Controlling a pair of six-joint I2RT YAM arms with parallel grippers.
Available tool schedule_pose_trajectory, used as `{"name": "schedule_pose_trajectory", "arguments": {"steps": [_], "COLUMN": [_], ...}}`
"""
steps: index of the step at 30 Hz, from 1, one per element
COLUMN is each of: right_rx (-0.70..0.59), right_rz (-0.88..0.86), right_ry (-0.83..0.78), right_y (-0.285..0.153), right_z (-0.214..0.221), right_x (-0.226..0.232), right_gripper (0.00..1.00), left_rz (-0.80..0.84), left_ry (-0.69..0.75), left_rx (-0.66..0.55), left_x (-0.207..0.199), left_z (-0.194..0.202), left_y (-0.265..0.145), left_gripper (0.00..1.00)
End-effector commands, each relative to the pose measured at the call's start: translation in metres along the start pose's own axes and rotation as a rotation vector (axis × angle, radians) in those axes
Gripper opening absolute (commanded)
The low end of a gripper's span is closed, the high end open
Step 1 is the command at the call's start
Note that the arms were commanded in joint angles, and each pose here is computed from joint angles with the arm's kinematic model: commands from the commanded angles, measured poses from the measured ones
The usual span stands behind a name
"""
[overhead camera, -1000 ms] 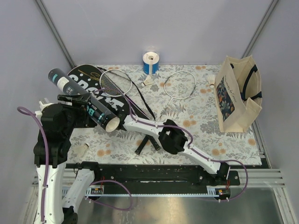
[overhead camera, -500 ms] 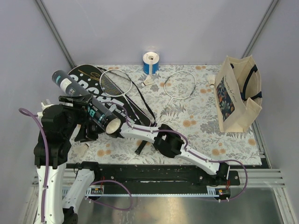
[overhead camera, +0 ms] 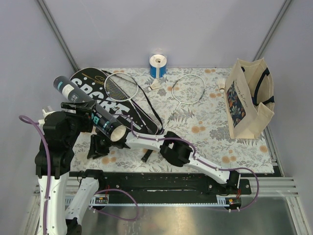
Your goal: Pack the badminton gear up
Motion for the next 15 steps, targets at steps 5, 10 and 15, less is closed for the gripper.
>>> {"name": "schedule_pose_trajectory", "arguments": {"steps": [5, 10, 15], "right_rx": [0.069, 0.011, -0.126], "right_rz": [0.106, 0.235, 0.039], "right_ry": [-0.158, -0.218, -0.219], "right_y": [-0.060, -0.092, -0.094], "right_z": [0.013, 0.022, -0.003], "right_x": [0.000, -0.035, 0.002], "right_gripper": [0.44, 0.32, 0.37], "left_rz": [0.069, 0.058, 0.053], "left_ry": [-0.006, -0.008, -0.006], "left_rx": [-0.046, -0.058, -0.065], "left_x": [-0.017, -0.014, -0.014], "left_z": [-0.008, -0.010, -0.011], "left_y": [-0.001, 0.002, 0.004], "left_gripper": [0.18, 0.18, 0.18]}}
Point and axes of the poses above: each gripper's point midway between its finger pads, its own y axis out along the fingers, its own x axis along the line the jaws close on, z = x × y, the point moved 1 cm from there along -y, back along the fingers, and after that the axes turned 10 degrees about -y, right-handed, at the moved point
